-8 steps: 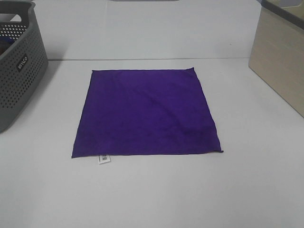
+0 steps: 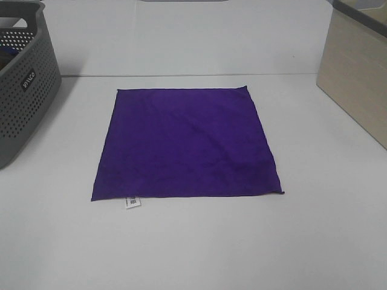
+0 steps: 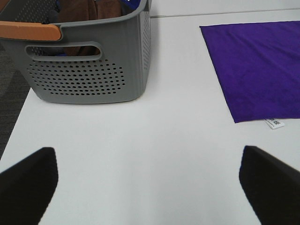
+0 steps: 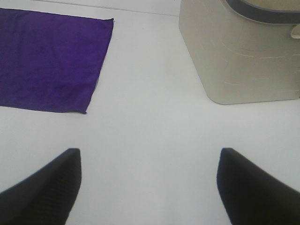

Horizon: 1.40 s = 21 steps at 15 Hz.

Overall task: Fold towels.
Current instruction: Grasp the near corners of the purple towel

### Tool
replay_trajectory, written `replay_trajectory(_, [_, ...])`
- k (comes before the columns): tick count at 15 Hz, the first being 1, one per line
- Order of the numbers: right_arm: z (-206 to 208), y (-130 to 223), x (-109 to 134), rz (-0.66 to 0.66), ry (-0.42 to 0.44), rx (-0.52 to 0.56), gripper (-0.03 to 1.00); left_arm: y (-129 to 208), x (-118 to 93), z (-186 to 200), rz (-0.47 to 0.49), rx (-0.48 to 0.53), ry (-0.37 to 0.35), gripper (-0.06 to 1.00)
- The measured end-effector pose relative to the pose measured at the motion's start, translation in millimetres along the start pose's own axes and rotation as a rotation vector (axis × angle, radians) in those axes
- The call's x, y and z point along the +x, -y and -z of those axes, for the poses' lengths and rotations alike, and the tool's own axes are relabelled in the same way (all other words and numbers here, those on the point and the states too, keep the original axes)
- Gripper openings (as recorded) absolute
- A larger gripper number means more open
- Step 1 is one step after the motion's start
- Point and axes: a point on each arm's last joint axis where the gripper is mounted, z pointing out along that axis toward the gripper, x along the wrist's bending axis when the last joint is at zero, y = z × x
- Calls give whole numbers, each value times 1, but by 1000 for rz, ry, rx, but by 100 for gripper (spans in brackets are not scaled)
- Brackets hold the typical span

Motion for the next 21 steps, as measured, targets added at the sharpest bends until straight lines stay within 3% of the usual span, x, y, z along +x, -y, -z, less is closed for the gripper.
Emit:
replay_trajectory(2, [0, 0, 0, 0, 0, 0, 81, 0, 0, 0, 0, 0, 0, 97])
replay_trajectory(6, [0, 0, 0, 1, 0, 0, 97, 0, 0, 0, 0, 0, 0, 99])
replay_trajectory(12, [0, 0, 0, -2, -3, 0, 98, 0, 0, 0, 1, 0, 3, 99])
replay_trajectory(13, [-4, -3, 1, -31, -8, 46, 98, -1, -1, -2, 6, 17, 10, 99])
replay_trajectory(15, [-17, -16, 1, -34, -8, 174, 98, -11, -2, -13, 14, 139, 35, 99])
replay_trajectory(17, [-43, -56, 0, -36, -7, 353, 98, -42, -1, -38, 6, 349, 73, 99])
replay_trajectory(19, [-89, -92, 0, -35, -6, 532, 98, -74, 1, -72, 4, 504, 85, 99])
replay_trajectory(21, [-152, -113, -2, -7, 9, 631, 98, -101, 0, -120, 3, 608, 115, 99])
